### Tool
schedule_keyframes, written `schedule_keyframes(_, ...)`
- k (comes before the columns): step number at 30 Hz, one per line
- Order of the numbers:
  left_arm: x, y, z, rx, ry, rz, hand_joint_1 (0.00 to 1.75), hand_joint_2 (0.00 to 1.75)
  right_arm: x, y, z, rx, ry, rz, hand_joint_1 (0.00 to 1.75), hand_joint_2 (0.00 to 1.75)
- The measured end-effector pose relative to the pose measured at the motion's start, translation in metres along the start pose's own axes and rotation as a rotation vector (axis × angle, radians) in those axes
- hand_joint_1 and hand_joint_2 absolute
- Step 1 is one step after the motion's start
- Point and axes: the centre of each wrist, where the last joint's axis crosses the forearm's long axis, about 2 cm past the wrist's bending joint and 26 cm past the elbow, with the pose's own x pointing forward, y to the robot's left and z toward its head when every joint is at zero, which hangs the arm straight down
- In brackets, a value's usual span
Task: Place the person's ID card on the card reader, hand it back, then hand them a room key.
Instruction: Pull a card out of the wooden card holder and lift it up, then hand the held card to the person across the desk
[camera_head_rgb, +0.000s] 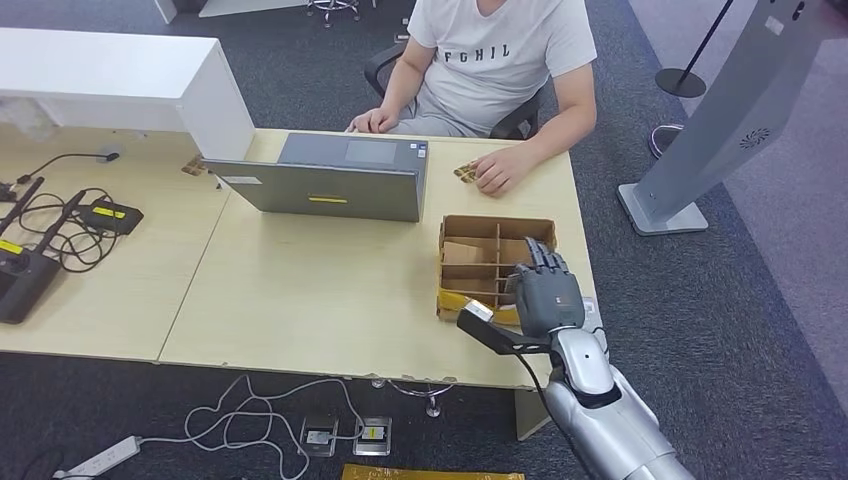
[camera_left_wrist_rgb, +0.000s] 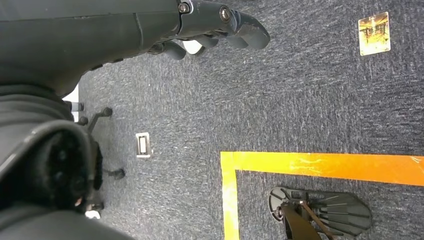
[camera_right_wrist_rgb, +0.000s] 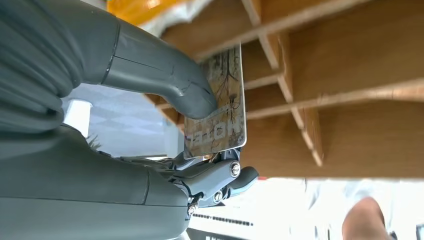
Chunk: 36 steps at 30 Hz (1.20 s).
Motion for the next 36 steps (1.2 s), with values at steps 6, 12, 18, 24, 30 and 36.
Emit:
schedule_keyframes(6,0.000,0.002,-0.001,0.004,-0.008,-0.001,0.00,0.00,-0.017,-0.033,-0.026,-0.110,-0.005,0.000,1.75,1.75)
schedule_keyframes(12,-0.001,0.002,-0.001,0.005,-0.020,-0.014,0.00,0.00,-0.031,-0.072,-0.045,-0.211,-0.004,0.000,1.75,1.75)
schedule_keyframes(18,-0.001,0.002,-0.001,0.004,-0.020,-0.015,0.00,0.00,-0.036,-0.084,-0.047,-0.255,-0.001,-0.005,1.75,1.75)
schedule_keyframes(24,-0.001,0.002,-0.001,0.005,-0.019,-0.013,0.00,0.00,-0.039,-0.101,-0.052,-0.335,-0.029,-0.011,1.75,1.75)
schedule_keyframes(30,-0.001,0.002,-0.001,0.007,-0.019,-0.013,0.00,0.00,-0.043,-0.132,-0.066,-0.444,-0.068,-0.012,1.75,1.75)
schedule_keyframes(36,-0.001,0.002,-0.001,0.007,-0.020,-0.013,0.00,0.00,-0.044,-0.142,-0.072,-0.482,-0.078,-0.003,1.75,1.75)
